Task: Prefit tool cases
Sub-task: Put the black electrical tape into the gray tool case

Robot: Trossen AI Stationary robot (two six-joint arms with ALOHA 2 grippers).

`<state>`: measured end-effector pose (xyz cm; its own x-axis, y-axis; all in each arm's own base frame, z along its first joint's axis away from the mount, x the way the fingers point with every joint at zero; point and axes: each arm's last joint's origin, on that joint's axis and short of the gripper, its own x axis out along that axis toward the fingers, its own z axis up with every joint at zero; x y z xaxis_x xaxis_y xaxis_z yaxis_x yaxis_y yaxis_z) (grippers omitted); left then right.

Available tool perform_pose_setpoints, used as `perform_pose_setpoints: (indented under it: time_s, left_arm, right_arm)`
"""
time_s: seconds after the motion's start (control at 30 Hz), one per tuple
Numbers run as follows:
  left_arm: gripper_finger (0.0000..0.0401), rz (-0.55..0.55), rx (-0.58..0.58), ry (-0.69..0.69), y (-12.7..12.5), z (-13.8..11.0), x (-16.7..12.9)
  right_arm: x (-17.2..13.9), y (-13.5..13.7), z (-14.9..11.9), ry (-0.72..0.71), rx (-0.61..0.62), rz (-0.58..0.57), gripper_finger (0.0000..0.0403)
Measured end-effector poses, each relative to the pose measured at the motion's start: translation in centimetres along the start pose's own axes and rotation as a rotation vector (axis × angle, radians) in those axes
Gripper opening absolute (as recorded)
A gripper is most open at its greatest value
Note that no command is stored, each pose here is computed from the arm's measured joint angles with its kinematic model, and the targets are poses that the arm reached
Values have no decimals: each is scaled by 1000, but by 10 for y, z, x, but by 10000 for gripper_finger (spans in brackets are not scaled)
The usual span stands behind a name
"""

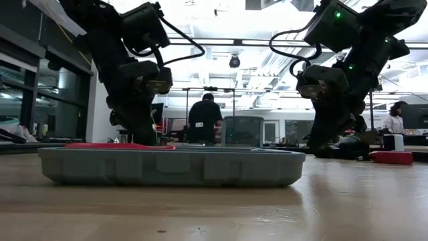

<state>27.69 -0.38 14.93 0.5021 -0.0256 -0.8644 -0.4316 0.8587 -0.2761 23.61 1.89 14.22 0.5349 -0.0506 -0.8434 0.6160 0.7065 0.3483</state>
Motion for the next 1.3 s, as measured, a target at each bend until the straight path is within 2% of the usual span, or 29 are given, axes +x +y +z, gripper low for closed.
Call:
perform_pose_setpoints:
  time_s: [0.43,0.73,0.87,1.0,1.13,1.23,1.3]
  left_arm:
    - [137,-33,-38,9,2,2,-2]
    - [143,-67,-68,-102,7,14,-32]
    - [143,-41,-102,-33,13,7,-43]
    - [119,42,-92,32,14,-6,-53]
    - [60,60,-51,70,13,-13,-60]
    - [13,54,5,75,12,-13,-60]
    - [6,50,39,66,12,-12,-58]
  right_arm:
    - [0,0,0,6,0,5,0]
    - [0,0,0,16,0,14,0]
    - [0,1,0,13,54,21,0]
    - [-1,10,9,-53,117,137,0]
    - [-4,18,25,-152,144,278,0]
    - [-5,15,35,-199,181,315,0]
    - [-2,13,41,-196,209,315,0]
